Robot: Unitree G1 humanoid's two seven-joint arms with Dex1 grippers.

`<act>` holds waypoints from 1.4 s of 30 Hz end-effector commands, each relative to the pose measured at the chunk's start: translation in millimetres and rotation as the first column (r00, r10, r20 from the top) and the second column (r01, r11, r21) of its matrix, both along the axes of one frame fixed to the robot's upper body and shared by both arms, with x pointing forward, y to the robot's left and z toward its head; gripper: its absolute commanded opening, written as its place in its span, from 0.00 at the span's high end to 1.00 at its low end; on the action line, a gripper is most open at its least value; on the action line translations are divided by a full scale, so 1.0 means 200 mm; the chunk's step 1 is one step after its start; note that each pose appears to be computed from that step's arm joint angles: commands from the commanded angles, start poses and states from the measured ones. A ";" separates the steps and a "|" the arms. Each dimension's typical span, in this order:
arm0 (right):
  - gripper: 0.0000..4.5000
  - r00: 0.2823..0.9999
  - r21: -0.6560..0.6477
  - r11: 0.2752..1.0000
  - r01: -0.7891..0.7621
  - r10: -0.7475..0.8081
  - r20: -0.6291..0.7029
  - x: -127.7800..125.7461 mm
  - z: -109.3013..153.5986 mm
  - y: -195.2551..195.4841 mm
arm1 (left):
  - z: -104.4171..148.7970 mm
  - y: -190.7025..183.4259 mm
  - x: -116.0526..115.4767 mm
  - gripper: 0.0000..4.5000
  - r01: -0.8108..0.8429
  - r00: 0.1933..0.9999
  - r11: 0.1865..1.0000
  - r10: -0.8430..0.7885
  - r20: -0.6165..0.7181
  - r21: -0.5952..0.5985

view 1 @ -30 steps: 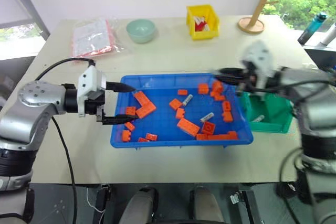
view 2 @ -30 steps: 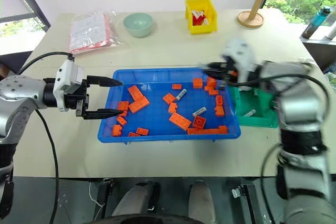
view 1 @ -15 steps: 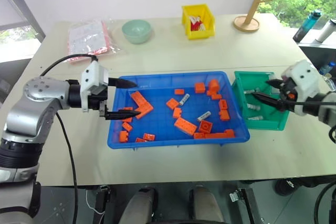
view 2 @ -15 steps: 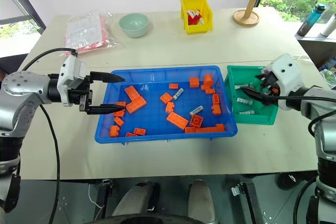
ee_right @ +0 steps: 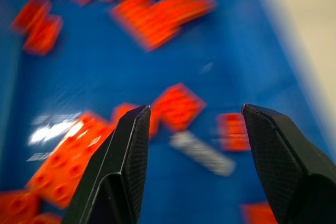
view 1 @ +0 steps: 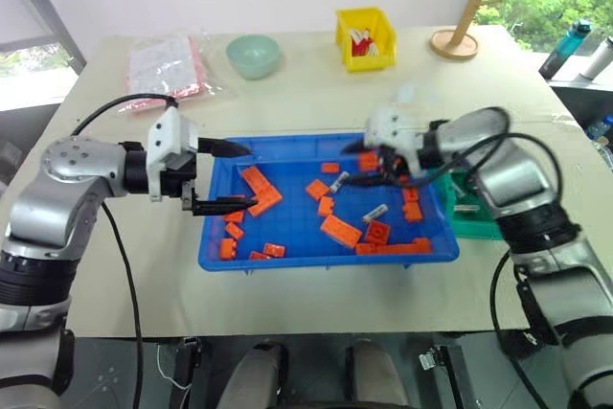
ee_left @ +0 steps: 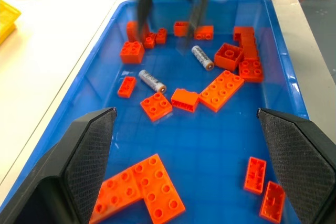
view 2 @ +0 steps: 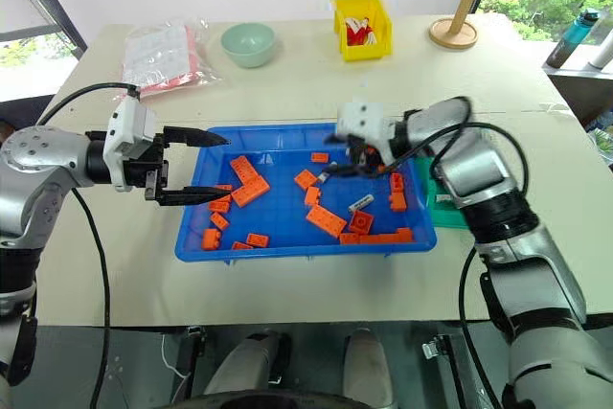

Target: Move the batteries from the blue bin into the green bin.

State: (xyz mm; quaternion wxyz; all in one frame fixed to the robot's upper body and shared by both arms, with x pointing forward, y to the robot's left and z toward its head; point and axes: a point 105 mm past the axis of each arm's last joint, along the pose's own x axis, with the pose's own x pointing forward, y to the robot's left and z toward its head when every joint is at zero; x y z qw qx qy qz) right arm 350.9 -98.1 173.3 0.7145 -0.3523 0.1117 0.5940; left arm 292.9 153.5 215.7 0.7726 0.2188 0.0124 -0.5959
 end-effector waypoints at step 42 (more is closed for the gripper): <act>0.37 0.975 -0.254 0.950 -0.184 0.209 0.077 0.25 -0.14 0.19 | 0.10 0.05 -0.10 0.00 -0.101 0.991 0.995 0.102 0.085 -0.008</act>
